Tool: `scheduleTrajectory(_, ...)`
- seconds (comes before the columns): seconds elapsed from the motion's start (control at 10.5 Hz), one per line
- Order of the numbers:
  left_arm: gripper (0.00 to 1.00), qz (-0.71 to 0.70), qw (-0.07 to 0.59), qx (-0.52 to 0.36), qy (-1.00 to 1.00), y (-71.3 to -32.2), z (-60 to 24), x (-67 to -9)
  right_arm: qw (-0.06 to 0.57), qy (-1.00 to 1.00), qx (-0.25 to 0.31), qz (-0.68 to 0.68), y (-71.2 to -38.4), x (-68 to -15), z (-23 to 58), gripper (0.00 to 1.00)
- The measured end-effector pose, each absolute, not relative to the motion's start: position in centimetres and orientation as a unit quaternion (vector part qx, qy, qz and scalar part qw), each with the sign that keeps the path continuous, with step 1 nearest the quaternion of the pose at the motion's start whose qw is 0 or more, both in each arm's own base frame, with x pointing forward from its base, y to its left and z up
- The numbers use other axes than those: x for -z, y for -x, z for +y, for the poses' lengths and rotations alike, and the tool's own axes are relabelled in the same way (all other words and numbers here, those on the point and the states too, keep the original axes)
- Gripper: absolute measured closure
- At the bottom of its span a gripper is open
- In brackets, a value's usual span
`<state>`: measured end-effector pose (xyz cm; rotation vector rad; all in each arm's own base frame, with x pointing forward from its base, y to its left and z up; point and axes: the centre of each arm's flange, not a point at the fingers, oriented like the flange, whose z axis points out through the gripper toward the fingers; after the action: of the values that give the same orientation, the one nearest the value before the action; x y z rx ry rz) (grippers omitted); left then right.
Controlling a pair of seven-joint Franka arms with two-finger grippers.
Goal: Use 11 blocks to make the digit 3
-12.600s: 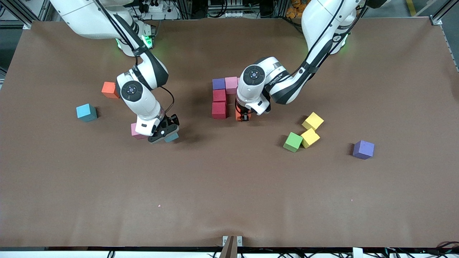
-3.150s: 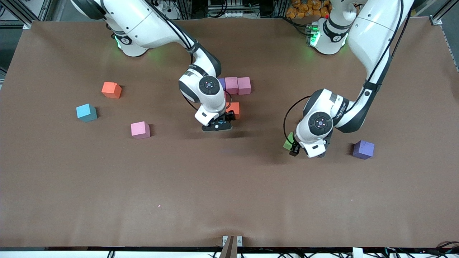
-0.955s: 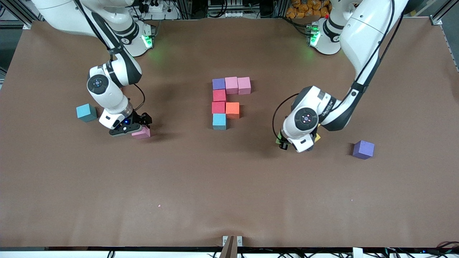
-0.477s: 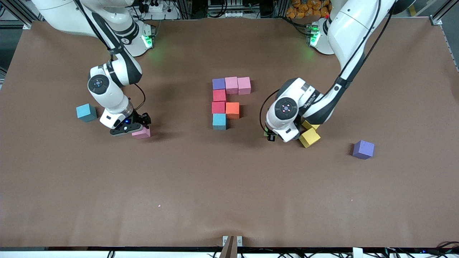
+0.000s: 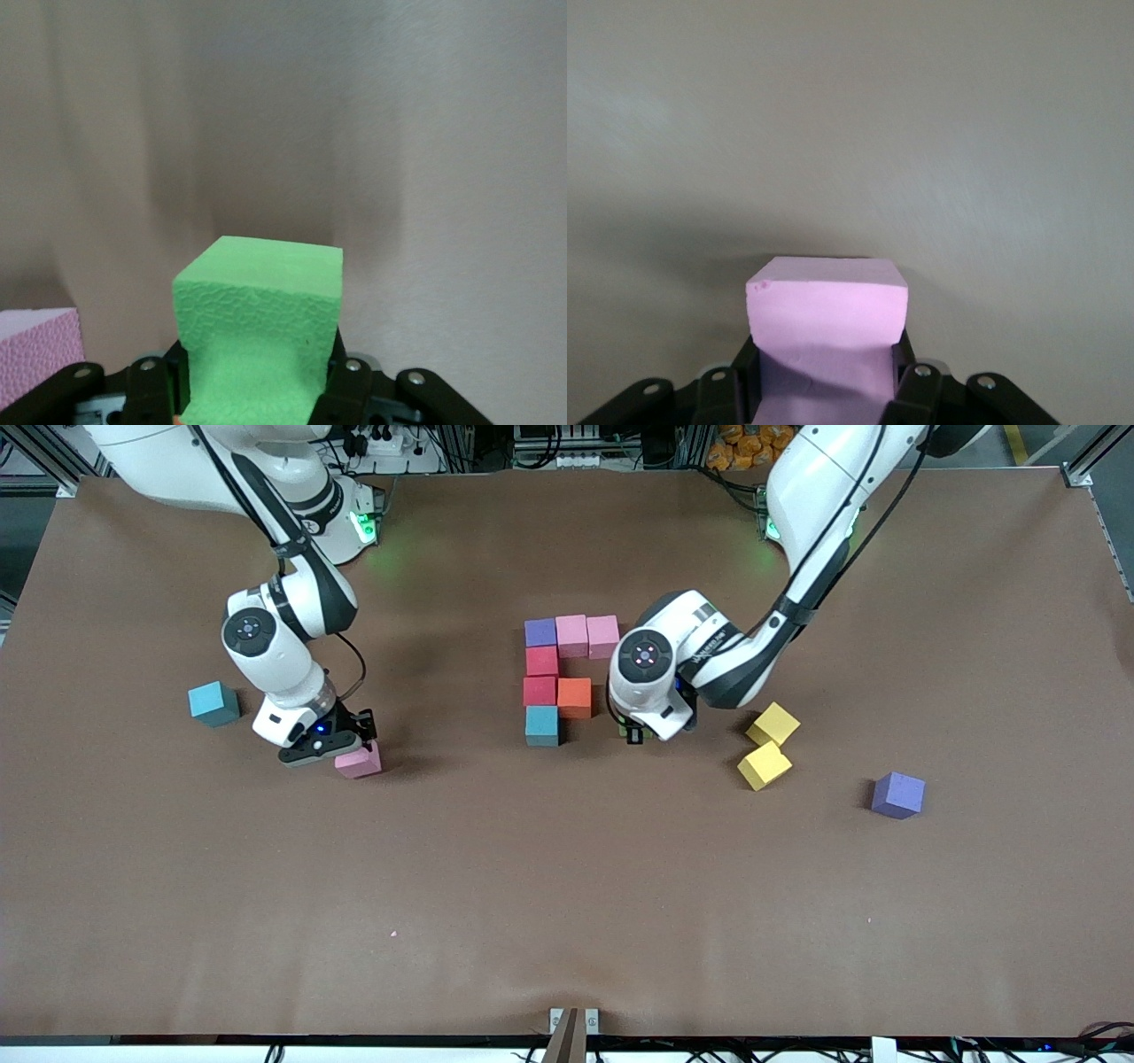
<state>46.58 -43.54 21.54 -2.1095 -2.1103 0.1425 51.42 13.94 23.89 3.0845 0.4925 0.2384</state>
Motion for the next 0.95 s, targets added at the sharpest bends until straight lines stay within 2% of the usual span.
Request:
scheduleTrajectory(0.19, 0.46, -0.718, 0.084, -0.047, 0.689, -46.1, -43.9, -20.9, 0.011, -0.988, -0.064, 0.143, -54.2, -28.1, 19.0, 0.42)
scheduleTrajectory(0.38, 0.46, -0.727, 0.084, -0.046, 0.680, -45.9, -44.1, -20.9, -0.009, -0.992, -0.066, 0.109, -55.9, -30.9, 25.1, 0.42)
scheduleTrajectory(0.67, 0.46, -0.740, 0.076, -0.045, 0.666, -45.2, -45.2, -21.0, -0.046, -0.995, -0.070, 0.056, -56.9, -29.8, 33.9, 0.42)
scheduleTrajectory(0.95, 0.46, -0.754, 0.051, -0.048, 0.654, -45.3, -45.8, -21.2, -0.059, -0.996, -0.059, 0.025, -56.2, -27.3, 40.6, 0.42)
